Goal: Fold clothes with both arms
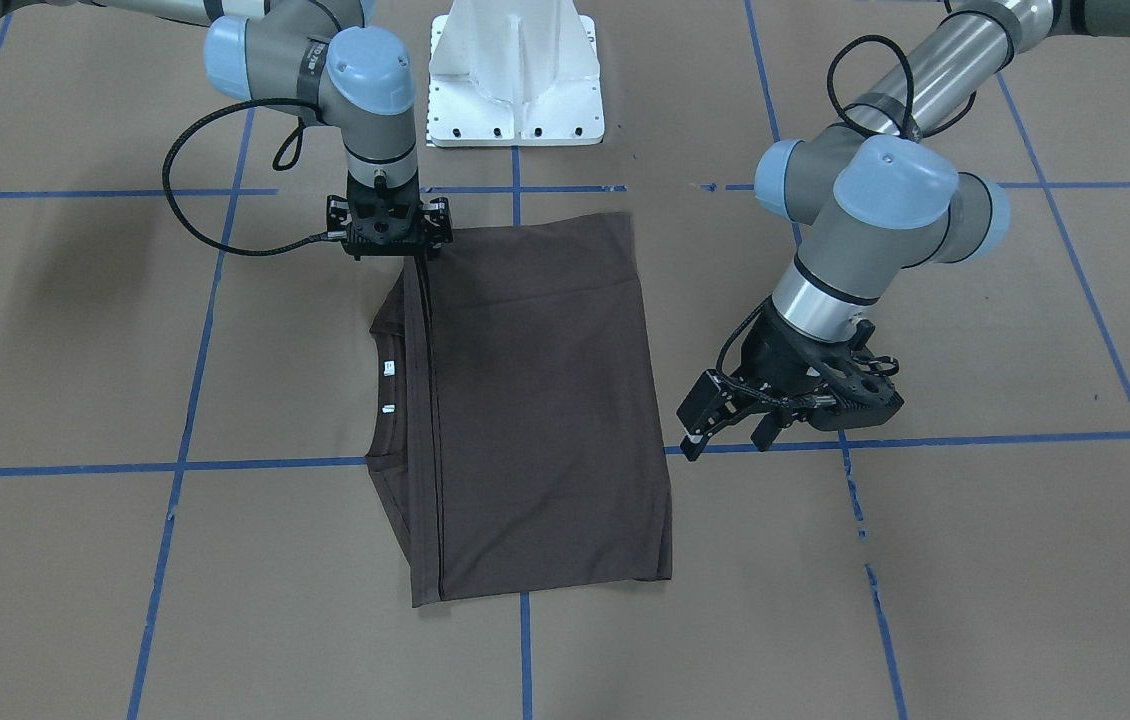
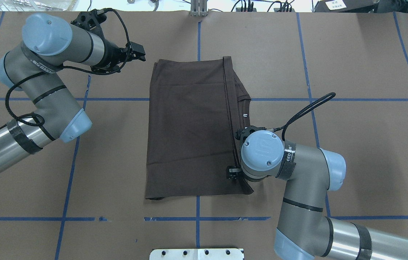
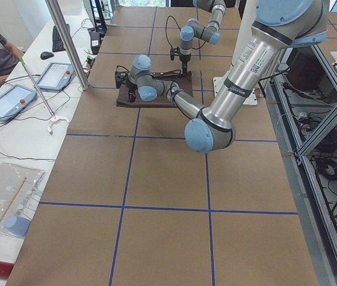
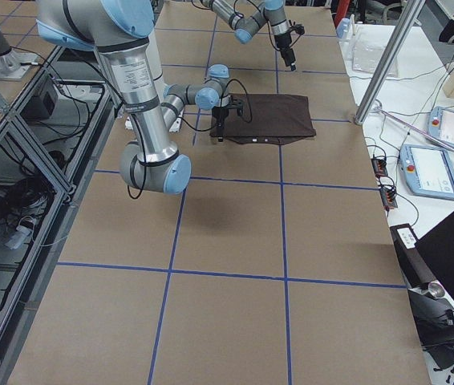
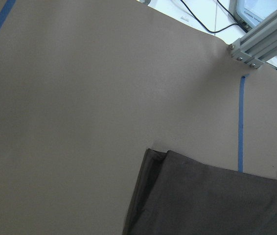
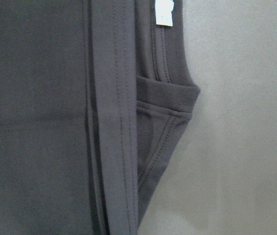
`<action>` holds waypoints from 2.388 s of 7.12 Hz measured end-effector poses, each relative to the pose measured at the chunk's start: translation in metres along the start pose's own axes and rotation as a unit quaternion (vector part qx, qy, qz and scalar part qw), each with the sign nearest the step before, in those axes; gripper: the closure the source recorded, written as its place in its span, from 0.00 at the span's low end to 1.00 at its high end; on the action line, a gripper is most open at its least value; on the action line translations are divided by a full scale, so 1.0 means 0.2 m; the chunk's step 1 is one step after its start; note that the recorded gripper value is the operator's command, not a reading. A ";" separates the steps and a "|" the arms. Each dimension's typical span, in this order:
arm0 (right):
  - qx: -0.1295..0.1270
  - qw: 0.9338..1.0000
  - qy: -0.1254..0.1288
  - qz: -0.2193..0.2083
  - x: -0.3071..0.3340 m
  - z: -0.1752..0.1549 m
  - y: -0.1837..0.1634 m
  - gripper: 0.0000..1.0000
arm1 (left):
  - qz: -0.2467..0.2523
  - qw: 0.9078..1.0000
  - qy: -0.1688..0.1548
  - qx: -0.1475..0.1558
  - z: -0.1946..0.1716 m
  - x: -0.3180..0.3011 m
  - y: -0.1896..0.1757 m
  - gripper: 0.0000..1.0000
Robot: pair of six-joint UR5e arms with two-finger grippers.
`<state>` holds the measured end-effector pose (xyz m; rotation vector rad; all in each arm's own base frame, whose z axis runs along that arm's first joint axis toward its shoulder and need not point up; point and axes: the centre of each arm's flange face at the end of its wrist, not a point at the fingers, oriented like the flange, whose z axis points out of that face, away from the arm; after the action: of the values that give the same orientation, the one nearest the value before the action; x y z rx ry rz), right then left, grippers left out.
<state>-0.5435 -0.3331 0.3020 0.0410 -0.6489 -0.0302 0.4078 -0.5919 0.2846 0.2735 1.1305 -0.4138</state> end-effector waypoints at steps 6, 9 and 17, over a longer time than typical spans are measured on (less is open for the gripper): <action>-0.005 0.999 0.041 -0.003 0.19 0.06 -0.07 0.00 | -0.005 1.000 0.004 -0.001 0.00 0.02 0.02 0.00; -0.001 0.999 0.036 0.001 0.23 0.03 -0.10 0.00 | -0.005 1.000 0.005 -0.003 0.00 0.03 0.02 0.00; 0.026 0.994 -0.108 0.008 0.21 -0.55 -0.22 0.00 | -0.220 0.965 -0.020 -0.140 -0.20 -0.27 1.44 0.10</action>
<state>-0.4445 -0.3746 0.2380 0.0843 -0.8661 -0.0026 0.4862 -0.3098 0.3193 -0.2396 1.1932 -0.6389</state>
